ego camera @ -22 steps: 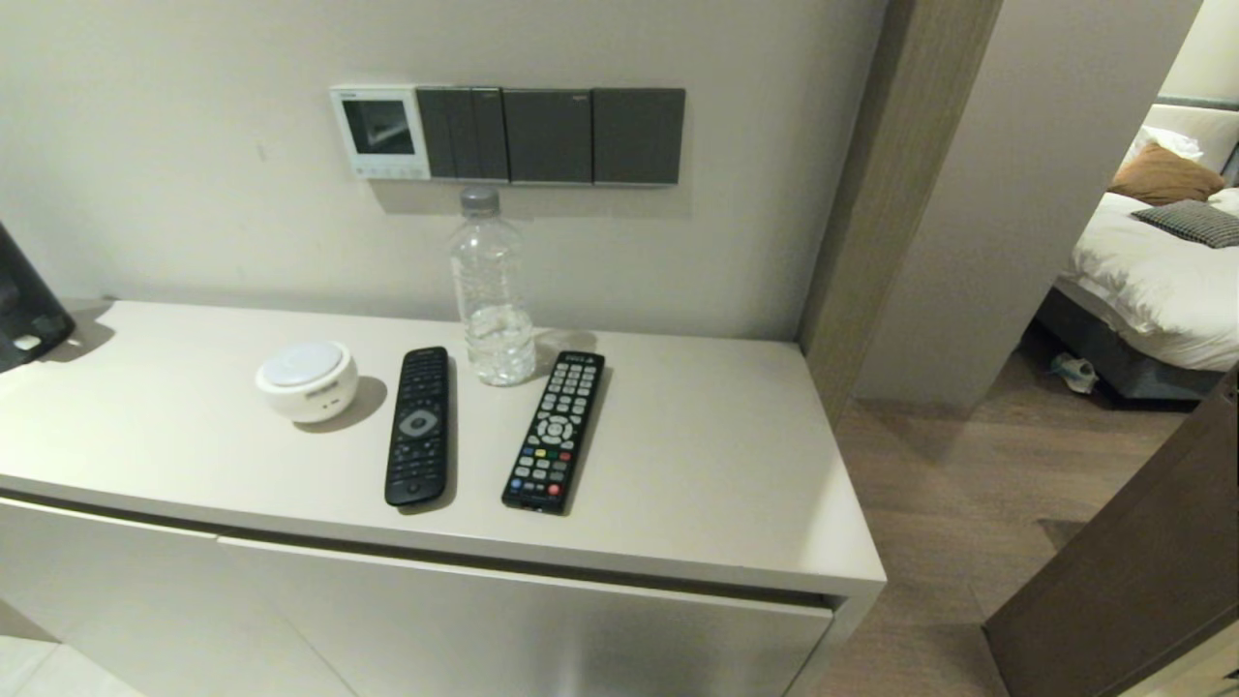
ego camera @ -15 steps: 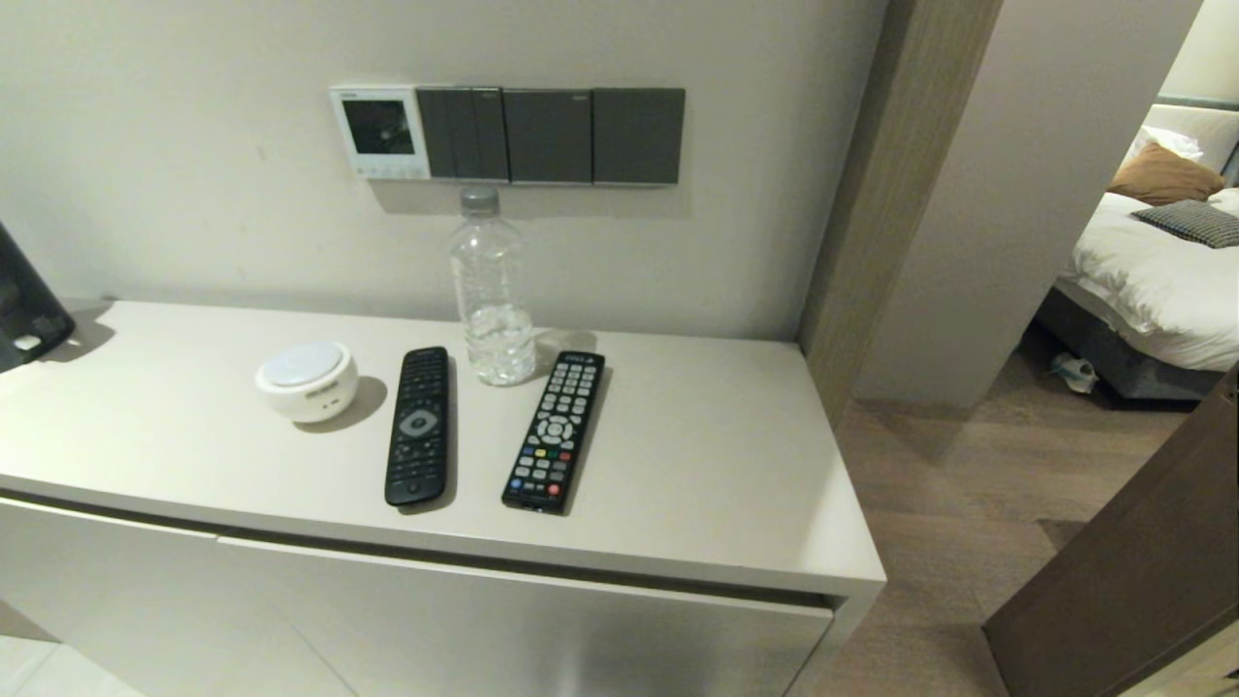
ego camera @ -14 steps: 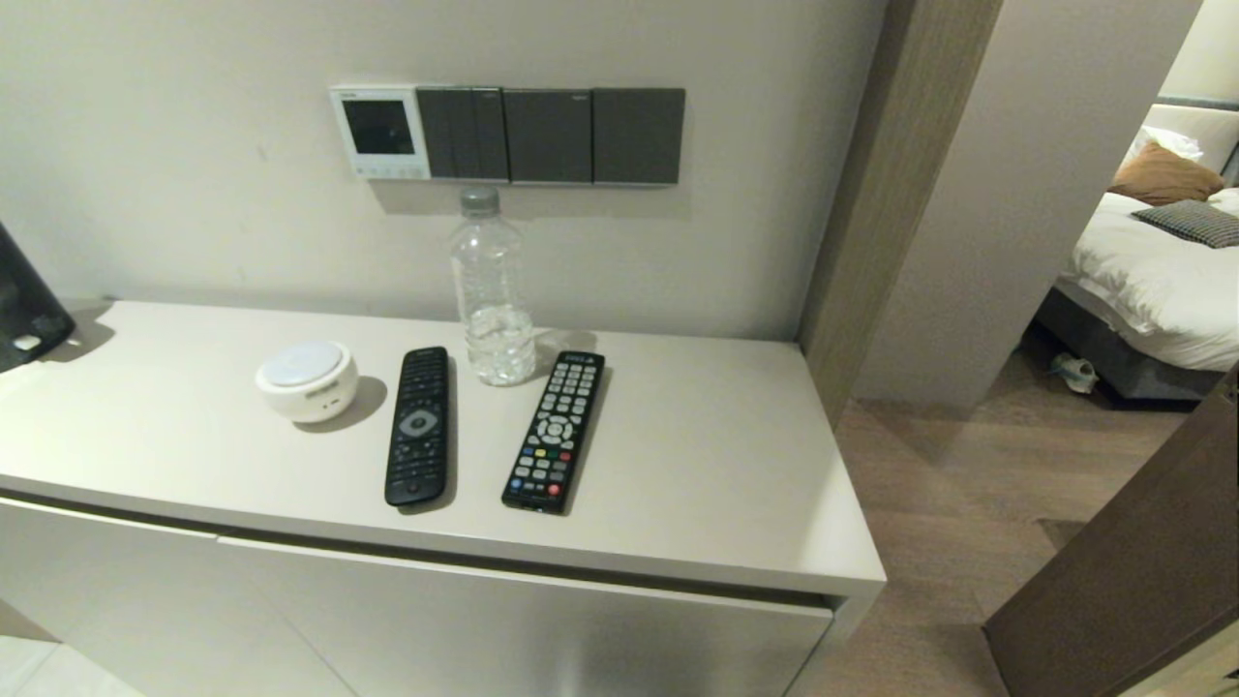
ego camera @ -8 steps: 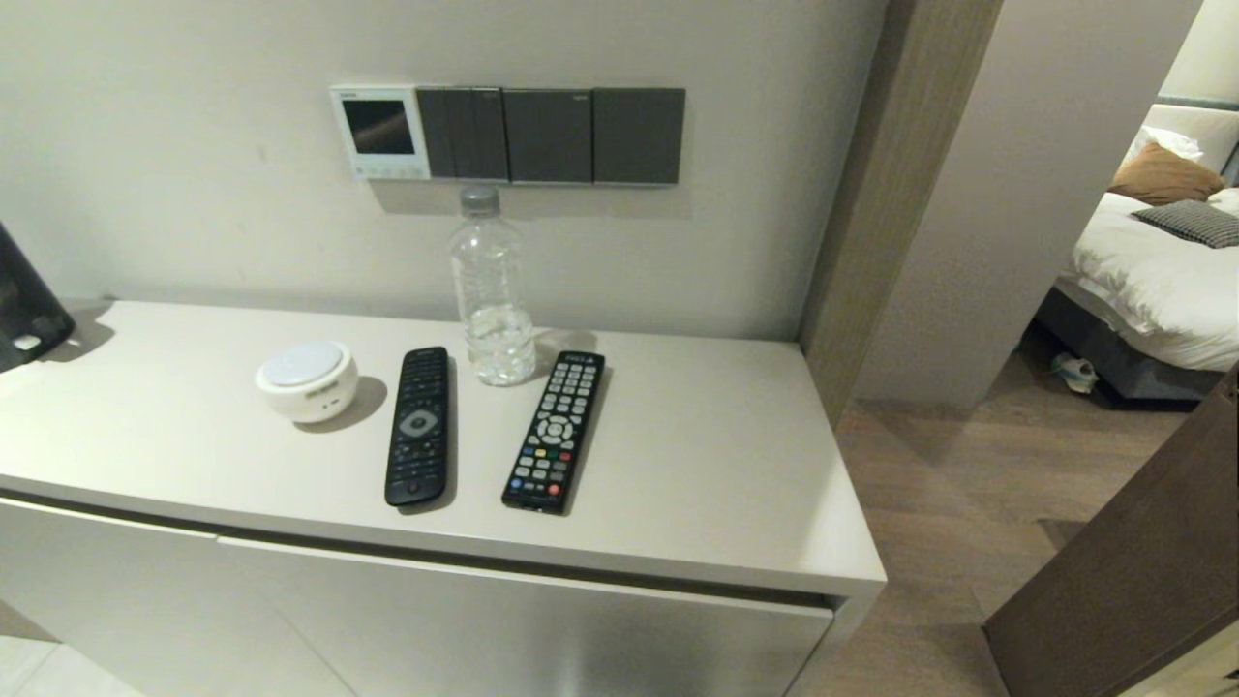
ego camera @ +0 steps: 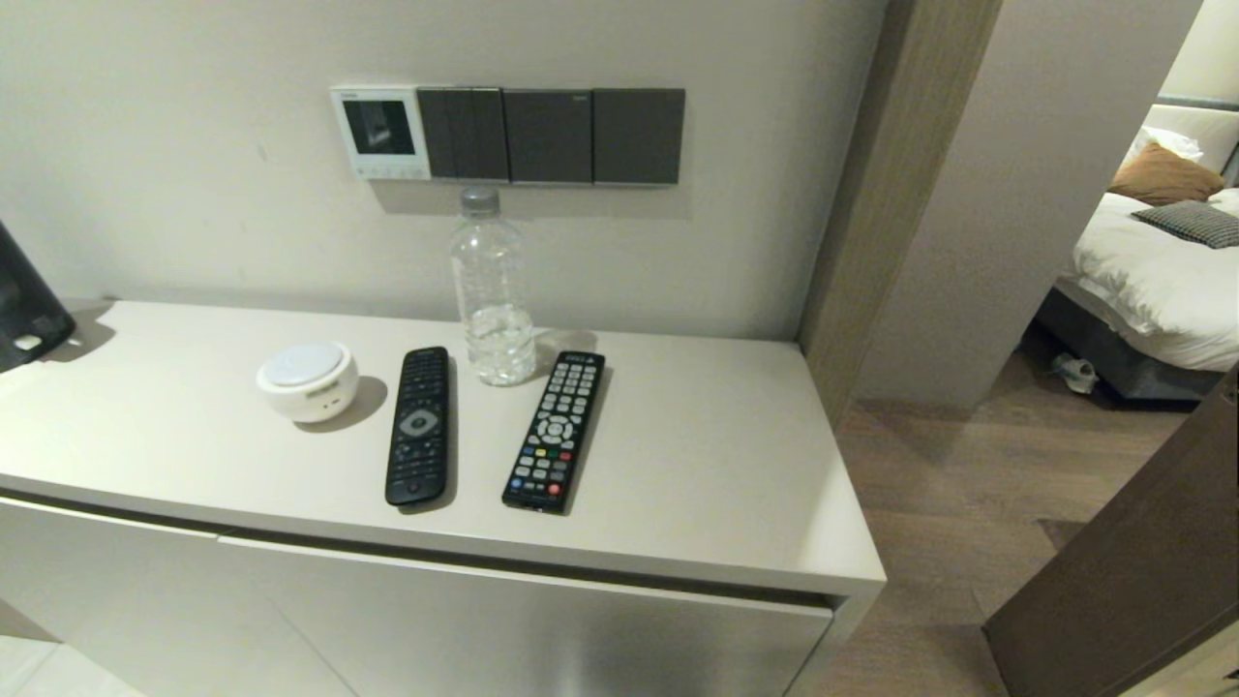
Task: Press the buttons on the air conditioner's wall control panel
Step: Turn on the central air conditioner
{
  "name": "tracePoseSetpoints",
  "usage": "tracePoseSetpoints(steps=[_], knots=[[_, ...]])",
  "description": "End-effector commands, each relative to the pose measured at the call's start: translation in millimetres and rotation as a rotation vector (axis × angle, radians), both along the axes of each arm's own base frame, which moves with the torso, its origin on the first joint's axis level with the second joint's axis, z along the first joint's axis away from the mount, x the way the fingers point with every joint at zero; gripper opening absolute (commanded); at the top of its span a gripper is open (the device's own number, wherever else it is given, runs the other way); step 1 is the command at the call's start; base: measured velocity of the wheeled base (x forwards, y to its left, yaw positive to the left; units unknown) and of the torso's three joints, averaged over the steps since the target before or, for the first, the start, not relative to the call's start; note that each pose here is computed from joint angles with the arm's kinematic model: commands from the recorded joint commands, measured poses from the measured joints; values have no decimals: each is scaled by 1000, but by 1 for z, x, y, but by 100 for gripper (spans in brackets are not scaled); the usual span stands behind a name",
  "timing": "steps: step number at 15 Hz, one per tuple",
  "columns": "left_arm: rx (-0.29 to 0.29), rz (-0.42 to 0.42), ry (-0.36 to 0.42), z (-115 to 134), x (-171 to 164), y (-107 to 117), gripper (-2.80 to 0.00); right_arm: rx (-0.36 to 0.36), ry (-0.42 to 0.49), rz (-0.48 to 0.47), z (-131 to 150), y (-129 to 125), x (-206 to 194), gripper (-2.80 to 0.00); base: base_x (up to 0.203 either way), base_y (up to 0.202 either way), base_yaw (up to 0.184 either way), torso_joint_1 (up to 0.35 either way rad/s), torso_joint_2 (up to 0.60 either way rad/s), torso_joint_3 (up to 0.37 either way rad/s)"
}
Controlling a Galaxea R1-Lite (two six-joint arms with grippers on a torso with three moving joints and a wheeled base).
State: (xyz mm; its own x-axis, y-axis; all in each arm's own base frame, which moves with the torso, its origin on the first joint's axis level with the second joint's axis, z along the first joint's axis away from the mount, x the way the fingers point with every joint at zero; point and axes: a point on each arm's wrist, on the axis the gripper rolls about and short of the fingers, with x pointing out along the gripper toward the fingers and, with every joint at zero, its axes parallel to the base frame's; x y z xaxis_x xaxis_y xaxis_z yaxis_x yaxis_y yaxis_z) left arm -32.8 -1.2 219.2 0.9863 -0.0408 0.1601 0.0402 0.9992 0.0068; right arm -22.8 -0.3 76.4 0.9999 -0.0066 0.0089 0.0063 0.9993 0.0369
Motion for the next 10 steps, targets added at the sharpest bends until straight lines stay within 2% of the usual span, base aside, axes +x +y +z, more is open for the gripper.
tracePoseSetpoints(steps=[1, 3, 6, 8, 10], knots=[[-25, -10, 136, 48, 61, 0, -280, 0, 3, 0, 0, 0, 0, -280, 0, 0, 0, 0, 0, 0], [-50, -28, 183, 75, 111, 0, -280, 0, 3, 0, 0, 0, 0, -280, 0, 0, 0, 0, 0, 0], [-93, -93, 221, 101, 193, -9, -280, 0, 3, 0, 0, 0, 0, -280, 0, 0, 0, 0, 0, 0], [-151, -166, 191, 123, 237, -24, -280, 0, 3, 0, 0, 0, 0, -280, 0, 0, 0, 0, 0, 0], [-184, -225, 170, 137, 270, -40, -280, 0, 3, 0, 0, 0, 0, -280, 0, 0, 0, 0, 0, 0]])
